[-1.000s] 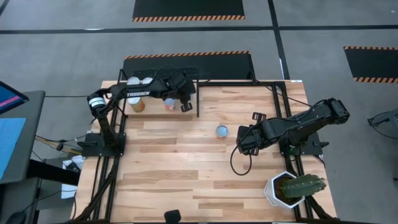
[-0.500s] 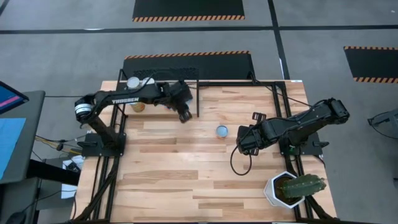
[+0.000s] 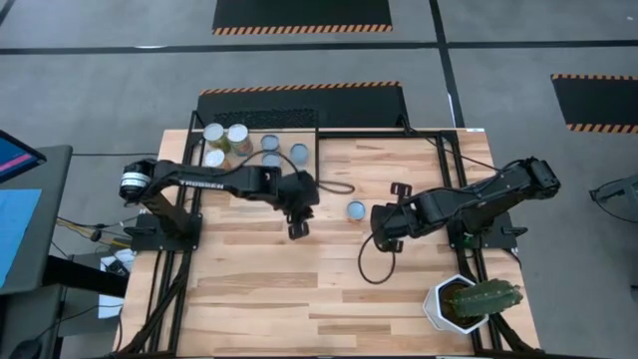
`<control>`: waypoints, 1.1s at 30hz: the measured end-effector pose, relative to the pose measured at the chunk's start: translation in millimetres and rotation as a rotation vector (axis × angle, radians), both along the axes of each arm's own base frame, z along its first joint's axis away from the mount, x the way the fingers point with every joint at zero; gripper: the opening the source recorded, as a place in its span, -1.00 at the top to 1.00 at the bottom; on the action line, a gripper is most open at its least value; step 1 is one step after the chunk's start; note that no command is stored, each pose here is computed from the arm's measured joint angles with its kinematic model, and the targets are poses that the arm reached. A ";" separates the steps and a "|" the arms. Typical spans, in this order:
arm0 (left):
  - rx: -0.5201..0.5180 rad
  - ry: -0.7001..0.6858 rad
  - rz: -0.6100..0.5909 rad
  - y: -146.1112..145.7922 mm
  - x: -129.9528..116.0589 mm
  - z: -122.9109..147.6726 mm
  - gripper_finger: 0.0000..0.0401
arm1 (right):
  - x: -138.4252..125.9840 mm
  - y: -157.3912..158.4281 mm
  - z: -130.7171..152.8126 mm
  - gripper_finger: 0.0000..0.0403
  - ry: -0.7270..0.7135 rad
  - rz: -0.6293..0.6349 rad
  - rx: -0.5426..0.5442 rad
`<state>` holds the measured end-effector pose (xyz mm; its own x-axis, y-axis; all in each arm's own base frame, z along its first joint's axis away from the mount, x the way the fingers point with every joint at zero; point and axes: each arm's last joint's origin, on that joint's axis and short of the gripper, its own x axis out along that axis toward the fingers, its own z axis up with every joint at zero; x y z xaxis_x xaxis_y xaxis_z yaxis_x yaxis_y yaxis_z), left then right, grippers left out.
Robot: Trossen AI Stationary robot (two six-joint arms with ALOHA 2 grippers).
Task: Pick and place cans onto a shelf
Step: Put the canned pineapple on the shelf
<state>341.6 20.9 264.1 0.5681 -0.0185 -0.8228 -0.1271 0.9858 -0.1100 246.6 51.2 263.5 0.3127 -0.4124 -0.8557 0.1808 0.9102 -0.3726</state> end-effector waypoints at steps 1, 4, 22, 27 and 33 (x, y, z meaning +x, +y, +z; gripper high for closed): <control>0.018 0.021 -0.001 -4.4 -1.0 -1.5 0.74 | 2.5 -2.3 0.2 0.87 -0.019 -0.011 0.006; 0.067 0.106 -0.003 -14.0 -7.7 -5.3 0.74 | 17.3 -13.8 -10.2 0.90 -0.029 -0.070 0.008; 0.350 0.436 0.208 -43.2 -46.6 -12.4 0.74 | 74.9 -79.4 -121.8 0.94 0.243 -0.211 0.030; 0.373 0.428 0.214 -43.2 -46.3 -12.1 0.74 | 94.9 -64.6 -107.7 0.92 0.057 -0.026 0.177; 0.372 0.406 0.228 -43.2 -44.5 -11.8 0.74 | 72.9 -43.6 -48.0 0.93 -0.042 0.054 0.168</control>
<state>297.1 -22.3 252.3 0.1618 0.3984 -0.9028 -0.3000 0.8914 0.3396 319.5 7.5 215.5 0.3676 -0.2465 -0.8967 0.1418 0.9678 -0.2080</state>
